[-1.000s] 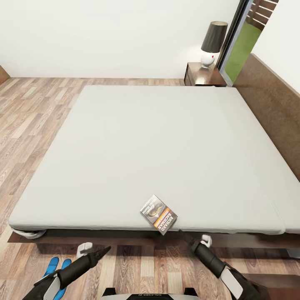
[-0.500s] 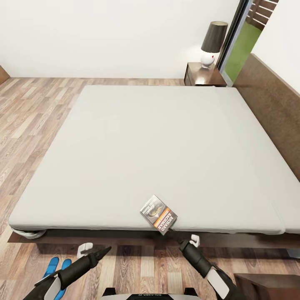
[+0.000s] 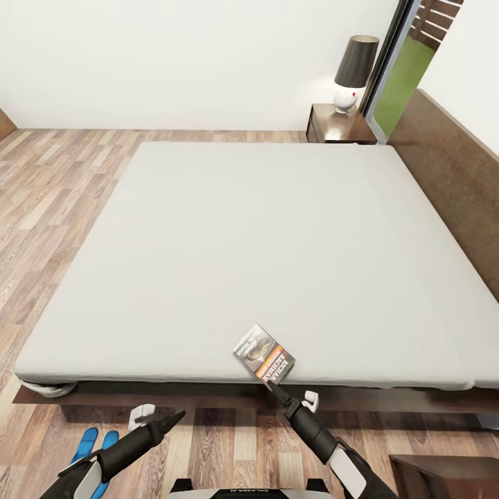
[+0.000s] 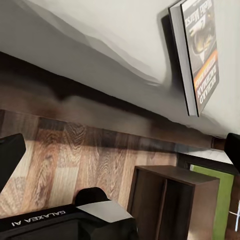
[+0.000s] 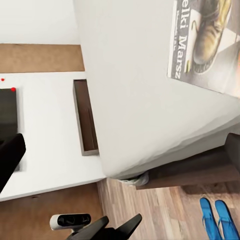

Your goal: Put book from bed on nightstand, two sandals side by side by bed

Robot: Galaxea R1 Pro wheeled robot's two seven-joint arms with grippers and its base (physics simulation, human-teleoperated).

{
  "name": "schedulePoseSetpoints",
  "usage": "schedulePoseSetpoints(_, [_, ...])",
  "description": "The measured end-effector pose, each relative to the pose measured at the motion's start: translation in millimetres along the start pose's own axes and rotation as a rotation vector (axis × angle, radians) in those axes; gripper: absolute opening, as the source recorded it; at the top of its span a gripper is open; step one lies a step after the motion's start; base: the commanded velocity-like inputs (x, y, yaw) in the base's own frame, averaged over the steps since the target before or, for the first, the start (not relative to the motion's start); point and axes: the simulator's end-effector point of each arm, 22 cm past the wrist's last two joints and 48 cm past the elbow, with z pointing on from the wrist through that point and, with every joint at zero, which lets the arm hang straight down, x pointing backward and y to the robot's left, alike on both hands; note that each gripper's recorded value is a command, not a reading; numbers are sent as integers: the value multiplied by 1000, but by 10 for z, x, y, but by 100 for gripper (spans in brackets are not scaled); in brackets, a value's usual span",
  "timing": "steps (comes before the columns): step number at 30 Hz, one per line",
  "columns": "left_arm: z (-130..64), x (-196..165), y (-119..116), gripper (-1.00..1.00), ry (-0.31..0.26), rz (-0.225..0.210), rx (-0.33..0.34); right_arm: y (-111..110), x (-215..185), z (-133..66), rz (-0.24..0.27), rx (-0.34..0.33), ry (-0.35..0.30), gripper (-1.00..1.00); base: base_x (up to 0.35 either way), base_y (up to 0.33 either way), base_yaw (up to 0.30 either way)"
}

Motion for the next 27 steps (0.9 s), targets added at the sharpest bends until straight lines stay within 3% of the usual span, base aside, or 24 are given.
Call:
schedulePoseSetpoints(19, [0, 2, 3, 100, 1, -1, -1, 6, -3, 0, 0, -2, -1, 100, 0, 0, 0])
schedulePoseSetpoints(27, [6, 5, -2, 100, 1, -2, 0, 4, -4, 1, 0, -2, -1, 100, -163, 0, 0])
